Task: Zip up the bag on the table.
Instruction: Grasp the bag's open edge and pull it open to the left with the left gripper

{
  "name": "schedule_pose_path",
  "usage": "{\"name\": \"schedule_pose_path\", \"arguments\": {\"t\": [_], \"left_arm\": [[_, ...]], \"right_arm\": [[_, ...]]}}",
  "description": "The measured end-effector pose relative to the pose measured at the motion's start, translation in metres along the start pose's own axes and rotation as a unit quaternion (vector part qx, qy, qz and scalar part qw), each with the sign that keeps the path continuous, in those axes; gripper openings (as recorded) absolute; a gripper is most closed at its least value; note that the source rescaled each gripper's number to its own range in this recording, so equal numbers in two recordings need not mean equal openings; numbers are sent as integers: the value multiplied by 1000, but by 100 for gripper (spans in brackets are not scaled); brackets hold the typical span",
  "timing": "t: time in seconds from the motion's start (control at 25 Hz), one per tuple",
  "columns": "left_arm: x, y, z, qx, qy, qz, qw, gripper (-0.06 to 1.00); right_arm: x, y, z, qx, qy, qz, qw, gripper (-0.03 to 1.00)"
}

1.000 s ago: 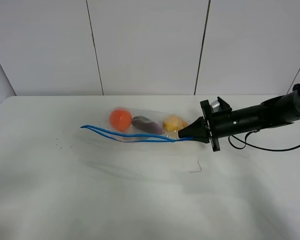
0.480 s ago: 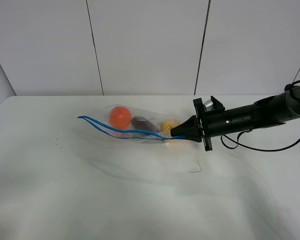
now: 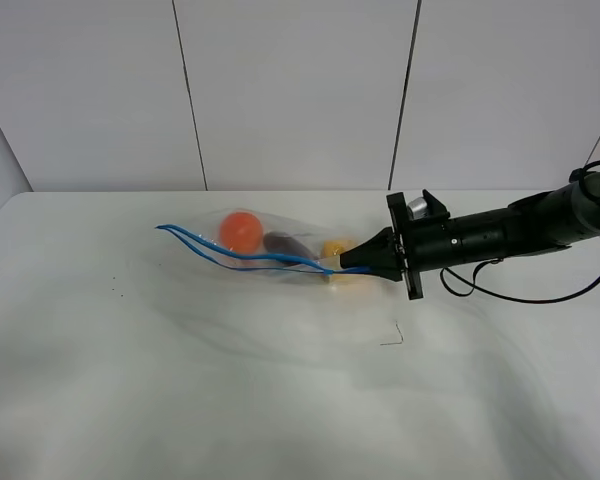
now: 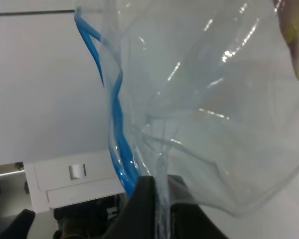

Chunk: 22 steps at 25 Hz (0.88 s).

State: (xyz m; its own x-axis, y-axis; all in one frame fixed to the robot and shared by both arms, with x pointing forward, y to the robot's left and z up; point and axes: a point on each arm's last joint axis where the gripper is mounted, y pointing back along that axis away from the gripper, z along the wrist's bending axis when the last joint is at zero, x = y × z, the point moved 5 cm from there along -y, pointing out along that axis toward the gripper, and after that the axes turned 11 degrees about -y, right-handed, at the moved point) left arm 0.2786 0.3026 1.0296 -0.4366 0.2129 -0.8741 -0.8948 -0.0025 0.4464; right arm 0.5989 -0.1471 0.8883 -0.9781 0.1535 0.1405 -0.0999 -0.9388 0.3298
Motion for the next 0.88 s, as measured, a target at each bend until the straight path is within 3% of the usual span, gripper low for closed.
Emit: {"name": "schedule_pose_path", "arguments": {"t": [0.32, 0.52, 0.68, 0.76, 0.88], "left_arm": [[-9, 6, 2, -2, 0, -8, 1000, 88], [-62, 12, 13, 4, 2, 7, 1000, 88], [-115, -5, 23, 13, 3, 36, 999, 88], [-135, -23, 27, 18, -11, 56, 998, 88], [-153, -56, 30, 32, -84, 86, 992, 88]], "right_arm": [[-1, 0, 2, -6, -3, -5, 1000, 0], [-1, 0, 2, -6, -6, -5, 1000, 0], [-1, 0, 2, -6, -7, -5, 1000, 0], [-1, 0, 2, -6, -8, -5, 1000, 0], [-1, 0, 2, -6, -8, -5, 1000, 0]]}}
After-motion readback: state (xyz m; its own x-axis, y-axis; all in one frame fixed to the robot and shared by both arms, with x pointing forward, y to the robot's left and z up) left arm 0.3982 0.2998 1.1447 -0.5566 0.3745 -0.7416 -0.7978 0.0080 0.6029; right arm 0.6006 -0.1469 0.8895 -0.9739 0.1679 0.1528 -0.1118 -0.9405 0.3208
